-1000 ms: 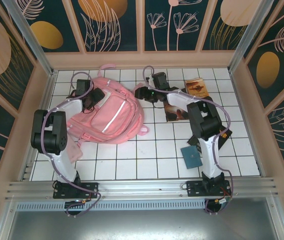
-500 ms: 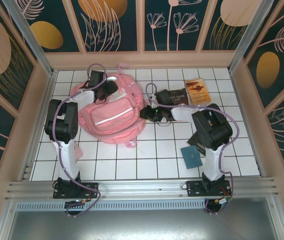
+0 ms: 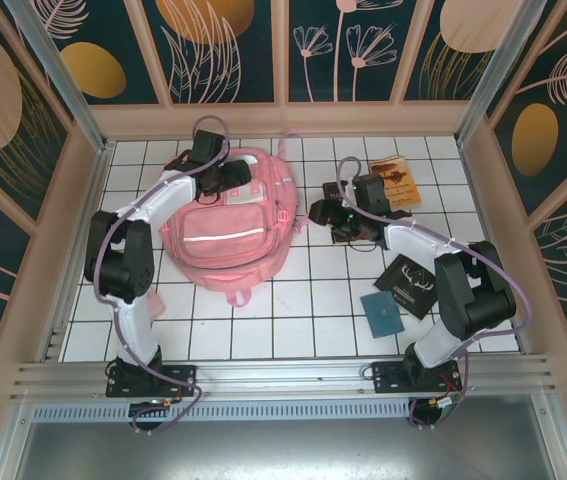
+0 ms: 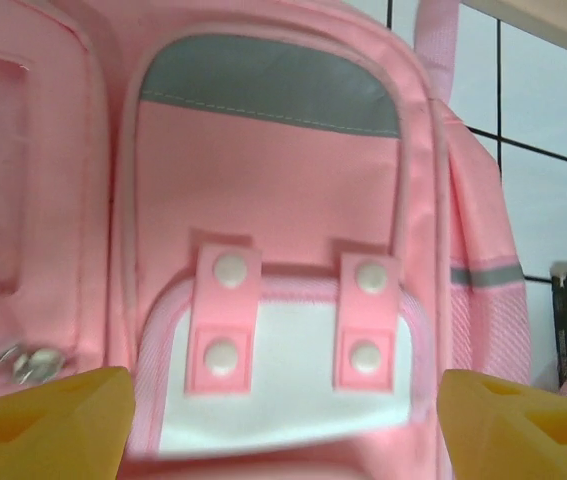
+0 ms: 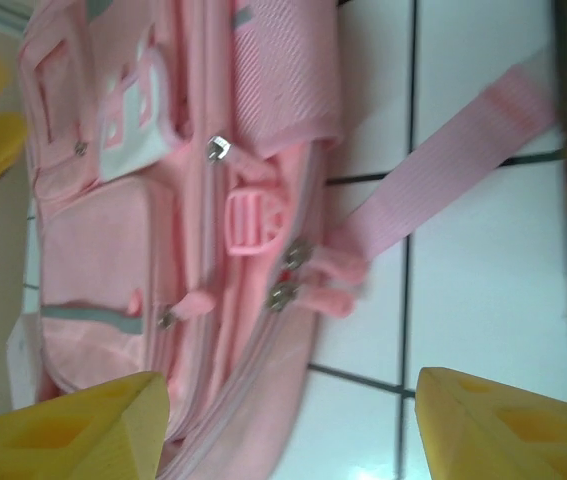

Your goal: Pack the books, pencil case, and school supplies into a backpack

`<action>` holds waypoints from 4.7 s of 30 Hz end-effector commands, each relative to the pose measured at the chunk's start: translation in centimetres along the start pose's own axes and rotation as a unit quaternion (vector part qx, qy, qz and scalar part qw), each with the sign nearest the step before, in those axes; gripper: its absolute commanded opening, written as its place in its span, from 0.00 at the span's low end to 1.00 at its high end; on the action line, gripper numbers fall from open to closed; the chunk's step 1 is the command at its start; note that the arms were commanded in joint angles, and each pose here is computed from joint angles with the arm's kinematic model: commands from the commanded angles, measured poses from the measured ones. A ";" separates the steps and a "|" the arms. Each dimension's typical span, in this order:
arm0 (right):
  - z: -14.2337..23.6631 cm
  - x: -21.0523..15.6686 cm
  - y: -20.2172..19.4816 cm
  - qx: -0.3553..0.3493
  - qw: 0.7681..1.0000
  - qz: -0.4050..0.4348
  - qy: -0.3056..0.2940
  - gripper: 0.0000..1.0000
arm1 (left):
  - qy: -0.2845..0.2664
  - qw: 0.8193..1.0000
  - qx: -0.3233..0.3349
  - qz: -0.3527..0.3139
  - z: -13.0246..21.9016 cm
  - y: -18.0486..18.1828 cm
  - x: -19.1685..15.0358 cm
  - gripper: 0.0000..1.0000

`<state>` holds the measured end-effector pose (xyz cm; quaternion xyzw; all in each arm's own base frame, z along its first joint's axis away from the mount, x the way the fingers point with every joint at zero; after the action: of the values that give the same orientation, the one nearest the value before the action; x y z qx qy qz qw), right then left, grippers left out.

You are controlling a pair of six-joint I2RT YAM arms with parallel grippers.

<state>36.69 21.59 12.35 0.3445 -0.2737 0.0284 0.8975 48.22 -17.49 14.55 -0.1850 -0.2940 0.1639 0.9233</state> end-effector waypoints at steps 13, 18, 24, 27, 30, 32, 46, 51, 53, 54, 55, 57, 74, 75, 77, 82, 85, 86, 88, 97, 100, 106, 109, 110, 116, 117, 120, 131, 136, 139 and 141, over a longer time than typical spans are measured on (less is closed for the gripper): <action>-0.3 2.0 -2.9 -0.023 1.000 0.004 -0.010 0.81 | 0.051 0.972 0.199 -0.114 -1.2 -1.5 -12.2 0.55; -0.2 2.0 -3.3 -0.022 1.000 0.004 -0.010 0.81 | 0.027 0.972 0.206 -0.114 -1.7 -2.1 -11.0 0.47; -0.6 2.0 -3.4 -0.018 1.000 0.002 -0.007 0.80 | 0.015 0.965 0.231 -0.123 -3.0 -1.8 -10.5 0.41; -0.7 1.9 -3.5 -0.019 1.000 0.002 -0.003 0.80 | 0.024 0.963 0.236 -0.126 -3.7 -1.4 -11.0 0.41; -0.7 1.9 -3.6 -0.023 1.000 0.005 -0.002 0.80 | 0.035 0.962 0.240 -0.127 -4.1 -1.1 -11.6 0.36; -0.7 1.8 -3.6 -0.023 1.000 0.008 -0.002 0.80 | 0.033 0.962 0.241 -0.126 -4.1 -1.1 -11.6 0.34; -0.8 1.7 2.3 0.099 0.967 0.234 -0.003 0.60 | -0.047 0.975 0.162 -0.144 3.5 -5.9 -5.8 0.00; -1.3 0.6 4.5 0.187 0.940 0.284 0.017 0.53 | -0.061 0.973 0.154 -0.160 5.1 -5.9 -4.9 0.00; -2.0 0.2 4.9 0.201 0.936 0.289 0.031 0.52 | -0.061 0.972 0.152 -0.167 5.3 -5.9 -4.9 0.00; -2.4 0.1 5.1 0.206 0.933 0.291 0.037 0.52 | -0.061 0.972 0.150 -0.169 5.4 -5.9 -4.9 0.00; -2.7 0.0 5.2 0.209 0.932 0.292 0.042 0.52 | -0.062 0.973 0.147 -0.169 5.5 -5.9 -4.9 0.00; -3.3 -0.1 5.5 0.217 0.929 0.294 0.050 0.52 | -0.060 0.973 0.142 -0.171 5.5 -5.9 -5.1 0.00; -3.3 -2.4 4.6 0.199 0.936 0.283 0.066 0.42 | -0.060 0.977 0.132 -0.158 5.3 -6.3 -5.1 0.00; -3.5 -2.6 4.4 0.195 0.938 0.280 0.068 0.43 | -0.061 0.977 0.132 -0.158 5.3 -6.3 -5.1 0.00; -3.8 -3.0 4.2 0.194 0.938 0.279 0.073 0.45 | -0.061 0.977 0.129 -0.157 5.4 -6.4 -5.0 0.00; -4.5 -2.4 4.1 0.192 0.936 0.287 0.074 0.49 | -0.058 0.978 0.122 -0.158 5.5 -6.8 -5.1 0.00; -4.9 -2.2 4.1 0.194 0.932 0.295 0.077 0.50 | -0.057 0.979 0.120 -0.157 5.5 -6.8 -5.0 0.00; -5.2 -2.1 4.1 0.197 0.931 0.298 0.079 0.51 | -0.057 0.979 0.120 -0.157 5.5 -6.9 -5.0 0.00; -5.5 -2.4 4.1 0.205 0.927 0.301 0.087 0.52 | -0.058 0.979 0.119 -0.156 5.6 -6.9 -5.0 0.00; -6.1 -4.0 4.5 0.231 0.919 0.298 0.118 0.50 | -0.061 0.979 0.118 -0.154 5.3 -7.3 -4.8 0.00; -5.9 -4.5 4.3 0.227 0.921 0.292 0.122 0.49 | -0.063 0.979 0.123 -0.151 5.1 -7.2 -4.6 0.00; -5.6 -5.1 3.7 0.212 0.926 0.289 0.120 0.53 | -0.069 0.978 0.130 -0.148 5.0 -7.3 -4.3 0.00; -5.8 -5.2 3.4 0.207 0.928 0.286 0.121 0.56 | -0.070 0.978 0.130 -0.148 5.0 -7.4 -4.2 0.00; -5.8 -5.2 3.3 0.206 0.928 0.285 0.122 0.56 | -0.070 0.978 0.131 -0.148 5.0 -7.3 -4.2 0.00; -5.5 -5.1 3.7 0.211 0.926 0.288 0.121 0.45 | -0.067 0.978 0.132 -0.148 4.8 -7.2 -4.4 0.00; -5.5 -5.1 3.6 0.208 0.927 0.288 0.120 0.42 | -0.068 0.978 0.131 -0.148 4.9 -7.3 -4.3 0.00; -5.2 -5.2 2.9 0.178 0.934 0.288 0.111 0.30 | -0.068 0.978 0.133 -0.147 4.8 -7.3 -4.3 0.00; -3.2 -4.9 3.3 0.116 0.937 0.324 0.053 0.01 | -0.064 0.978 0.132 -0.146 4.1 -7.4 -4.5 0.00; -3.5 -3.4 2.1 0.103 0.954 0.279 0.045 0.26 | -0.066 0.978 0.132 -0.147 4.6 -7.3 -4.4 0.00; -4.0 -2.7 1.7 0.109 0.959 0.256 0.049 0.44 | -0.065 0.979 0.129 -0.147 4.8 -7.4 -4.4 0.00; -4.4 -2.5 1.7 0.111 0.957 0.263 0.052 0.47 | -0.063 0.979 0.126 -0.148 4.9 -7.4 -4.5 0.00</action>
<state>35.26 25.52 9.00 0.3445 -0.2988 0.3144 0.8326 41.83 -24.37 15.49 0.0159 -0.2988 0.0533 0.9527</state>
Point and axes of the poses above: each hand's point on the last joint's axis, 136 mm out from that joint toward the fingers, its own z axis back along the fingers, its own y axis along the line the jaws close on, x = y × z, the point moved 1 cm from there along z, back along the fingers, and after that the axes turned 8 degrees about z, right-handed, at the moved point
